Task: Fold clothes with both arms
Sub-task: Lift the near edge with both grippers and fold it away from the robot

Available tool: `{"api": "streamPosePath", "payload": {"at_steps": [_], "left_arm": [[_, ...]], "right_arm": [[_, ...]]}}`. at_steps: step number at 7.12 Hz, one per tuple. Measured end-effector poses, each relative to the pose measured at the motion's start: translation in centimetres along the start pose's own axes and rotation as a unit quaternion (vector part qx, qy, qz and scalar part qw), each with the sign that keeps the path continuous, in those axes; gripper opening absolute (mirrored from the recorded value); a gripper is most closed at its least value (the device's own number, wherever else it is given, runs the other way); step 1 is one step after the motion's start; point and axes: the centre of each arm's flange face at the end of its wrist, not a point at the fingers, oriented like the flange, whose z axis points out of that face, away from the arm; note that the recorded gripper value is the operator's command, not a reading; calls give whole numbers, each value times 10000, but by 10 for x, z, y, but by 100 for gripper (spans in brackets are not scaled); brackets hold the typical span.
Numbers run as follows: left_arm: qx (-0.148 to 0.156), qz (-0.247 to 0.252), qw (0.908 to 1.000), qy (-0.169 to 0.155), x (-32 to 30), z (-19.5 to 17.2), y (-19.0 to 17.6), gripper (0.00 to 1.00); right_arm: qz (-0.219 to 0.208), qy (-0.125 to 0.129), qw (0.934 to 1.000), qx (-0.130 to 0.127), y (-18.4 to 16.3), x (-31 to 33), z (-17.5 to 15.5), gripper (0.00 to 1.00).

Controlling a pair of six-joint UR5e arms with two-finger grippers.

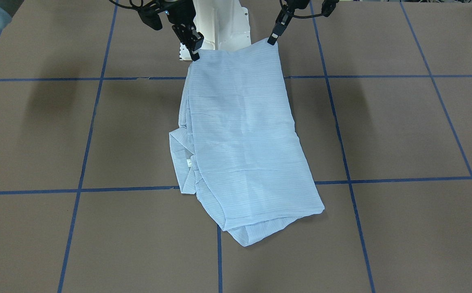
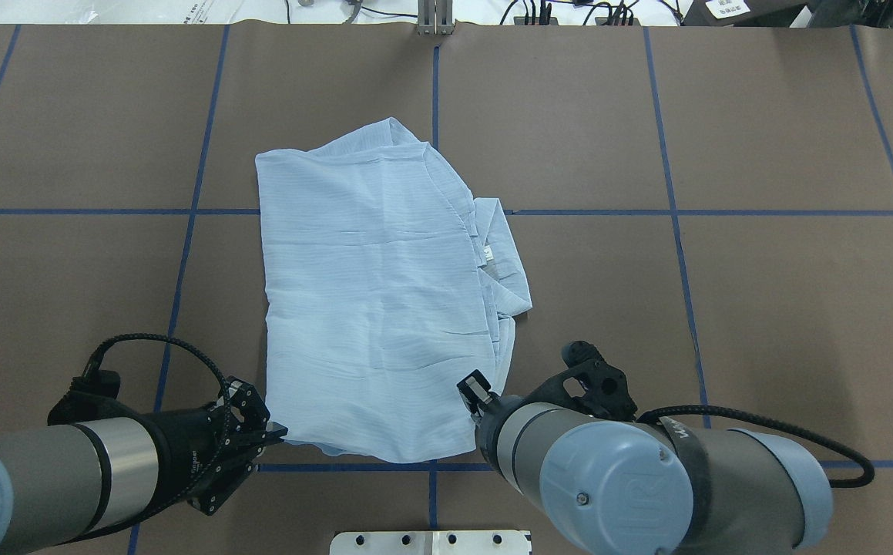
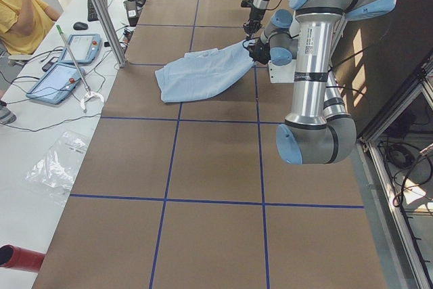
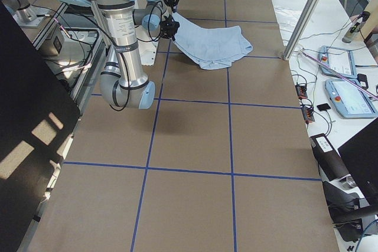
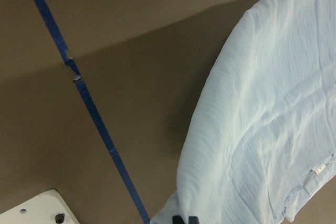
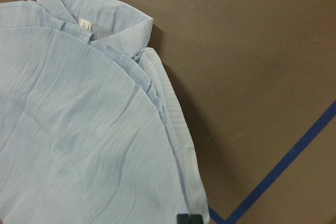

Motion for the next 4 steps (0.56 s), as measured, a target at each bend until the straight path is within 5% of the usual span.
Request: {"api": "streamPosePath", "payload": {"at_steps": [4], "left_arm": [[-105, -14, 9996, -249, -17, -6, 18, 0]], "right_arm": [[116, 28, 9999, -114, 2, 5, -34, 0]]}}
